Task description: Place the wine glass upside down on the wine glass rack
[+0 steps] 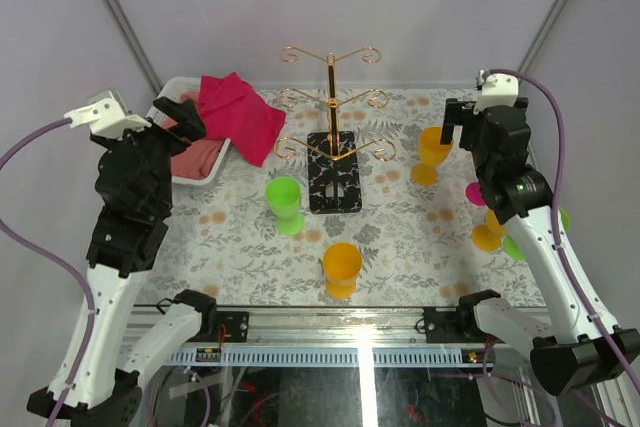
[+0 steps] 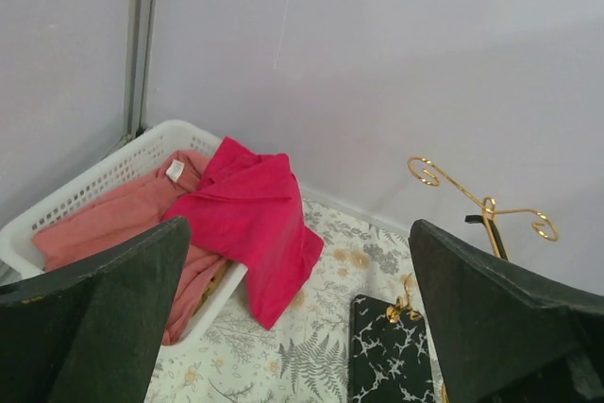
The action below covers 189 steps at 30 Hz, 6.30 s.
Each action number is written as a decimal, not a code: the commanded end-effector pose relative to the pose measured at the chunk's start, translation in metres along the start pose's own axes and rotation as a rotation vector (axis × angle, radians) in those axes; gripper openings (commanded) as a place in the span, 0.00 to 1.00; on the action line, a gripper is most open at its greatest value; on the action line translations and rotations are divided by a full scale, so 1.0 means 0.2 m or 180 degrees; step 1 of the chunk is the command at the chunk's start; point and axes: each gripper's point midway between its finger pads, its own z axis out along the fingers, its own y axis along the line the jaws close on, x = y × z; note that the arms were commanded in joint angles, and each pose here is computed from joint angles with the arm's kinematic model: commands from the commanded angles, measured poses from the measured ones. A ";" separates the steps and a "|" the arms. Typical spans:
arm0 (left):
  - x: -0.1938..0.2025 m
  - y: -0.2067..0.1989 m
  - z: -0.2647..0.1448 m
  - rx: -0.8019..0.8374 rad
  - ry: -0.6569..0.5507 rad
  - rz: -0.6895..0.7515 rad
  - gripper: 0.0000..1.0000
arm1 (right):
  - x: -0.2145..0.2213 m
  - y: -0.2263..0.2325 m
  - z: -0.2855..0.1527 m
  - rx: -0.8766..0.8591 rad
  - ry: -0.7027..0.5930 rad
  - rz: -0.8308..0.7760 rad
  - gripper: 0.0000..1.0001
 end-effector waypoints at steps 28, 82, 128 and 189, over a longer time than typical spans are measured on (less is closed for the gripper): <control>0.05 -0.13 -0.11 0.0648 0.0133 -0.0160 1.00 | 0.10 0.26 0.24 -0.0526 0.1219 -0.0158 0.85; 0.05 -0.61 0.21 0.0846 0.0996 -0.1847 1.00 | -1.10 0.41 0.06 -0.1049 -0.1308 0.0204 0.00; 0.10 -0.66 0.23 0.0698 0.1204 -0.4555 0.43 | -0.88 1.74 -0.87 -0.3265 -0.2645 -0.0112 0.00; -0.09 -0.56 0.45 0.1568 0.0544 -0.3501 0.00 | -0.62 1.72 -0.85 -0.2680 -0.2415 -0.0874 0.55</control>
